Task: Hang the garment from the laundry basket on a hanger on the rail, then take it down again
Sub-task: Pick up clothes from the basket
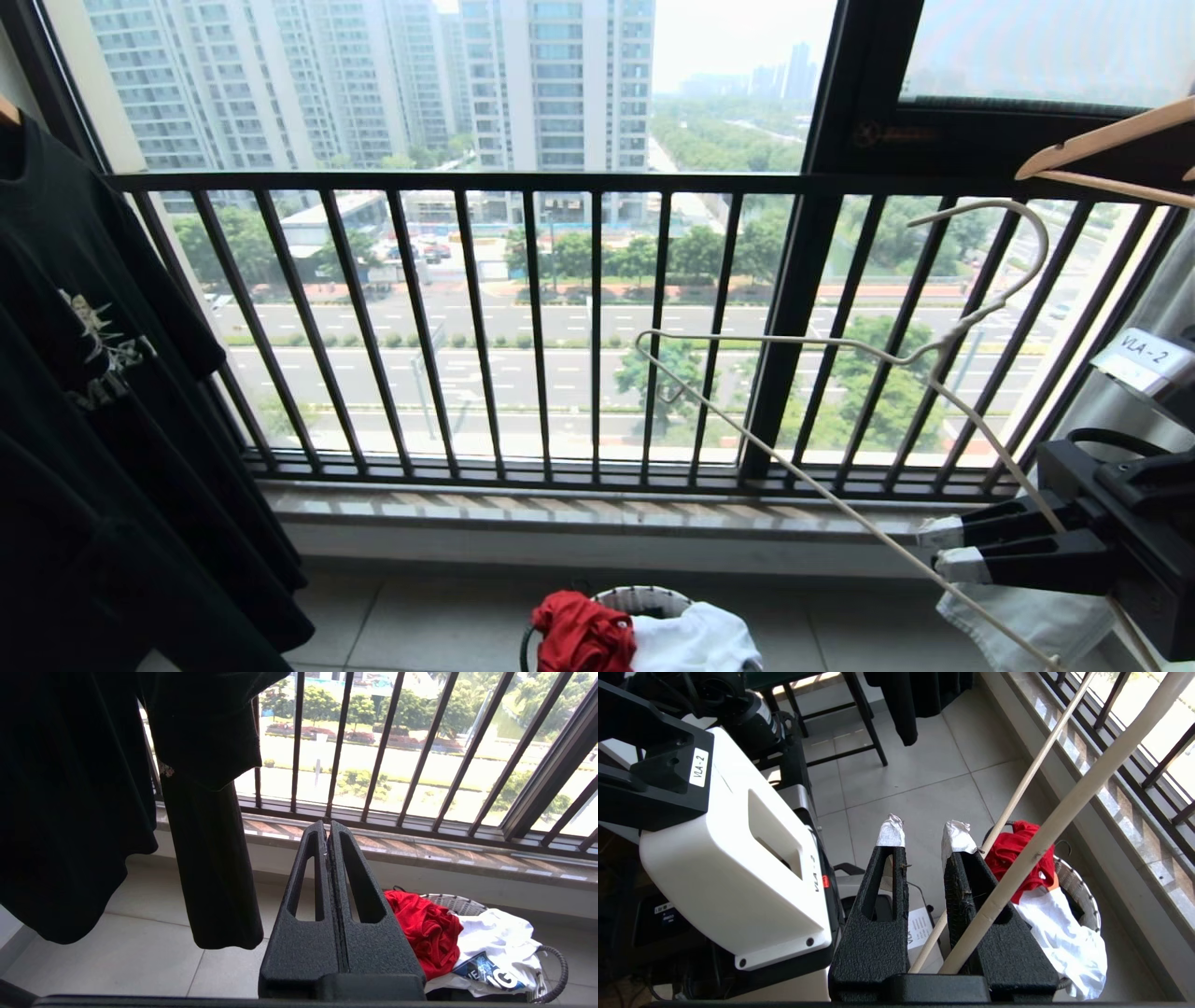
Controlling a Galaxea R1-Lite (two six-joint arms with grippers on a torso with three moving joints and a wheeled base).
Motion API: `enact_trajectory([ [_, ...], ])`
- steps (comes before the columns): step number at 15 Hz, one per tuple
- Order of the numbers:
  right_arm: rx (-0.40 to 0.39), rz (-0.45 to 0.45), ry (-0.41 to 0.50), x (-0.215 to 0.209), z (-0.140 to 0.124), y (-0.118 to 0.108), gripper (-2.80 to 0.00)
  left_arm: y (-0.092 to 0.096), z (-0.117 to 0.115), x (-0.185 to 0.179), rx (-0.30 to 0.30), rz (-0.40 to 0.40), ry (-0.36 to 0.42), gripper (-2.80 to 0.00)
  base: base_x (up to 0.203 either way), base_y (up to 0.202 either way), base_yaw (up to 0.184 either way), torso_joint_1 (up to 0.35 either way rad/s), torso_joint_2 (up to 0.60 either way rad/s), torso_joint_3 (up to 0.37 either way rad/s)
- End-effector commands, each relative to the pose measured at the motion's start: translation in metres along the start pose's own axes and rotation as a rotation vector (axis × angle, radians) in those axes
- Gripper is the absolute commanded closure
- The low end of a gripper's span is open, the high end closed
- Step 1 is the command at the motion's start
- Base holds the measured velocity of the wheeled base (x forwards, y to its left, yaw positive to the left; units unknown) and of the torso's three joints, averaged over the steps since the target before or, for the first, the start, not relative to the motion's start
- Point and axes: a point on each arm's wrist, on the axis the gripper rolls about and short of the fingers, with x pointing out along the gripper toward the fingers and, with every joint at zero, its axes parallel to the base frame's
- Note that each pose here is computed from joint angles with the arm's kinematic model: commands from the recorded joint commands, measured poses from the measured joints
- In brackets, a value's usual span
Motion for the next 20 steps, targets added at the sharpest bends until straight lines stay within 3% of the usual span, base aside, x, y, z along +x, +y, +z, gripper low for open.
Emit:
enact_trajectory([
  [1, -0.004, 0.006, -0.004, -0.0004, 0.0000, 0.0016, 0.00, 0.0000, 0.0000, 0.0001, -0.001, 0.001, 0.001, 0.00, 0.000, 0.000, 0.000, -0.241, 0.55, 0.319],
  [20, -0.014, 0.005, -0.009, -0.0020, 0.0000, 0.0061, 0.00, 0.0000, 0.0000, 0.0000, -0.001, 0.001, 0.000, 0.00, 0.000, 0.000, 0.000, -0.184, 0.50, 0.308],
])
